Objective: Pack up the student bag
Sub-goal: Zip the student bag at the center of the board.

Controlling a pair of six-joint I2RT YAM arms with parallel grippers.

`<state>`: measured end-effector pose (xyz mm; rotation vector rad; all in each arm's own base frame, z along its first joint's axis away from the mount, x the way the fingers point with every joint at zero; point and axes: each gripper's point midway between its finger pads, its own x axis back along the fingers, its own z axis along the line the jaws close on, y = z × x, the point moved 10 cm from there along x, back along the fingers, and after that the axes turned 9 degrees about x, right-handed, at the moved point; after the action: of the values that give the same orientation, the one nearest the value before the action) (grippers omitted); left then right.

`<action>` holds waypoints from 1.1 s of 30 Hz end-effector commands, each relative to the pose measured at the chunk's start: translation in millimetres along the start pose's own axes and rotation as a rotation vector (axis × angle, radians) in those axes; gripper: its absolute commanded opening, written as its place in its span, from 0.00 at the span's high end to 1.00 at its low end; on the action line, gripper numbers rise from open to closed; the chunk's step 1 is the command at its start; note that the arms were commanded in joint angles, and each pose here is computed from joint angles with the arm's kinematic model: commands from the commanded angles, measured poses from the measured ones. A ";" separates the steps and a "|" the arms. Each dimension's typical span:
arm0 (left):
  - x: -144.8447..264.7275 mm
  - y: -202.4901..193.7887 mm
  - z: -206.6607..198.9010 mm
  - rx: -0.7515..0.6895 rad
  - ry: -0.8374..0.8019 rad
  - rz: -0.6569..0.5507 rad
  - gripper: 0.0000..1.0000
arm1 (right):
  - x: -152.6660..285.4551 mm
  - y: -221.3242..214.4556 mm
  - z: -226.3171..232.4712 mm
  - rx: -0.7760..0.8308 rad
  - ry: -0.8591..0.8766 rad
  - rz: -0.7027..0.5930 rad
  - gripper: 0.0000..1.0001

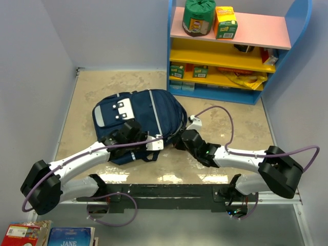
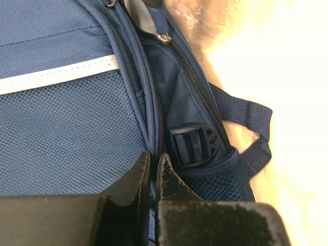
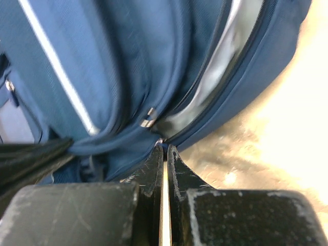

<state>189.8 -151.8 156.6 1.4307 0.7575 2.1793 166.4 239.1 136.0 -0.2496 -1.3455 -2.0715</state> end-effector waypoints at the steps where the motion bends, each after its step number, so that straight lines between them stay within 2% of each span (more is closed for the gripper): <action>1: 12.8 -22.2 -33.1 -0.014 -0.223 0.108 1.00 | -5.9 25.3 -6.8 -0.023 -0.066 -0.071 1.00; 10: 43.2 -11.8 -33.2 -0.120 -0.293 0.103 1.00 | -12.9 52.2 -33.0 0.006 -0.180 -0.128 1.00; 15: 50.0 -14.1 -28.3 -0.135 -0.240 0.154 1.00 | 0.7 67.5 -34.1 0.011 -0.182 -0.168 1.00; 20: 50.2 3.9 -12.5 -0.046 -0.125 0.122 1.00 | 11.6 59.9 -24.1 0.065 -0.073 -0.151 1.00; 22: 55.5 20.6 -1.6 -0.010 -0.075 0.068 1.00 | 19.5 47.0 -16.5 0.109 -0.055 -0.151 0.99; 24: 62.9 33.3 5.6 0.005 -0.046 0.004 1.00 | 23.2 38.0 -13.3 0.130 -0.037 -0.132 0.83; 27: 76.2 51.6 14.1 0.017 -0.070 -0.027 1.00 | 23.8 32.0 -14.8 0.138 -0.029 -0.125 0.74; 29: 84.0 62.2 18.0 -0.002 -0.087 -0.055 1.00 | 23.1 32.2 -13.2 0.138 -0.007 -0.133 0.76; 33: 92.1 59.4 11.6 -0.032 -0.155 -0.030 1.00 | 20.1 34.3 -9.6 0.135 0.023 -0.159 0.80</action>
<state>168.8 -135.2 242.0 1.5595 0.6917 2.1221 169.4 209.0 159.7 -0.1450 -1.5320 -2.0543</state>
